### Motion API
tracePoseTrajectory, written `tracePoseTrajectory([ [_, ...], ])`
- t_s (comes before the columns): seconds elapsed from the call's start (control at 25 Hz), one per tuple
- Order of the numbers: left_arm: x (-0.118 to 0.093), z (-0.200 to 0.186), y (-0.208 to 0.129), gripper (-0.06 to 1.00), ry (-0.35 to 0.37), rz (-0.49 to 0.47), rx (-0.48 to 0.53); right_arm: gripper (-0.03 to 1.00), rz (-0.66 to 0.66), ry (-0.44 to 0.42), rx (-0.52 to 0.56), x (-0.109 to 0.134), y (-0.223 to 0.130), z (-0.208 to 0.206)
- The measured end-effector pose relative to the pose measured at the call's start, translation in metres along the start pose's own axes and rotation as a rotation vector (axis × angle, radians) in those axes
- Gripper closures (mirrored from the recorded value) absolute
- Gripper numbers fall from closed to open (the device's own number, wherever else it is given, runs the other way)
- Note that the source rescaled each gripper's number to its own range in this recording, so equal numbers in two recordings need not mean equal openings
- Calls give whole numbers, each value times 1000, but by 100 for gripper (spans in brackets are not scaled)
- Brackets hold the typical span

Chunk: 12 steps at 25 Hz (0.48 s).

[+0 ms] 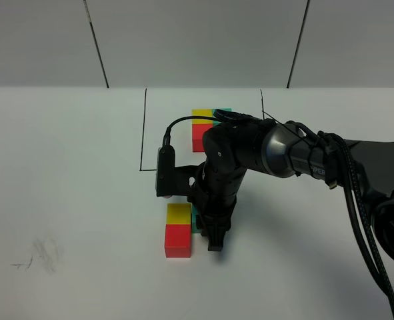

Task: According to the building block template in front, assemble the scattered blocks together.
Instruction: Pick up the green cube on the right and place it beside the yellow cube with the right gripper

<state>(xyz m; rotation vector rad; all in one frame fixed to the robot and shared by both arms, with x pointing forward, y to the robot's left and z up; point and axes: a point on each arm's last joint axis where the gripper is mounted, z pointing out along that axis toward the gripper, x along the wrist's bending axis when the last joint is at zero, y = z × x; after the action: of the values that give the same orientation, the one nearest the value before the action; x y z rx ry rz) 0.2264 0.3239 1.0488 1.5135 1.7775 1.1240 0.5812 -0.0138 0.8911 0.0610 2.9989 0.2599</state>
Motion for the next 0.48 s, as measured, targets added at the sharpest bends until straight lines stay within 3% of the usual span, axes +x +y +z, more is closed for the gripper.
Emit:
tracePoseTrajectory([
  [0.48,0,0,0,12,0,0,0,51,-13,9,13,3,1,0],
])
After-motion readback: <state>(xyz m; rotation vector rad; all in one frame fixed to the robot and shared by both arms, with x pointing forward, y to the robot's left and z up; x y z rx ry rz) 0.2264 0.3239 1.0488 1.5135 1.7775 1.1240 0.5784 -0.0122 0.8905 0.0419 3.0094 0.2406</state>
